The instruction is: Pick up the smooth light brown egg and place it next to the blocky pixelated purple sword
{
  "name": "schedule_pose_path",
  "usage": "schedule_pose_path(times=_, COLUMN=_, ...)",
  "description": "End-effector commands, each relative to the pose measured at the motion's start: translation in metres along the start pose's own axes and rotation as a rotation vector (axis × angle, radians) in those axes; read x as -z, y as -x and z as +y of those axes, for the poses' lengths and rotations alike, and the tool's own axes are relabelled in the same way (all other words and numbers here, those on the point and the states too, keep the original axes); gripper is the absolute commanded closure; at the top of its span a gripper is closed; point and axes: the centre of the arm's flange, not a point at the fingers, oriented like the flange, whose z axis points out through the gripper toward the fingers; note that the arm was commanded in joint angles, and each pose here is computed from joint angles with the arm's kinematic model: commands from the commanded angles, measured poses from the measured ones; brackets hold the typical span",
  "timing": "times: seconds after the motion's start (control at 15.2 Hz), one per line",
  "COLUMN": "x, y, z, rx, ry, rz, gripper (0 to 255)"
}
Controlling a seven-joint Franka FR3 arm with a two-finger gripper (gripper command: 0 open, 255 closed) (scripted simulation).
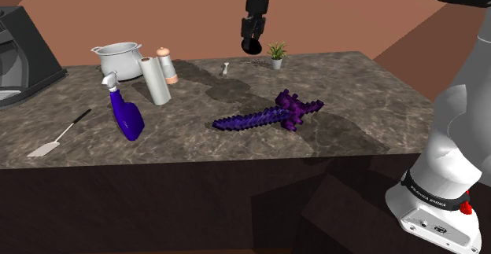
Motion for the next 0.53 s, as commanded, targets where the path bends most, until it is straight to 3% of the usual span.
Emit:
schedule_pose_path(times=0.0, x=-0.006, y=-0.022, z=-0.019, rx=0.0, ry=0.0, rz=0.001, gripper=255)
schedule_pose_path(times=0.2, x=-0.014, y=-0.048, z=-0.047, rx=0.0, ry=0.0, rz=0.001, gripper=255)
schedule_pose_path(times=0.46, x=-0.035, y=-0.045, z=-0.045, rx=0.0, ry=0.0, rz=0.001, gripper=255)
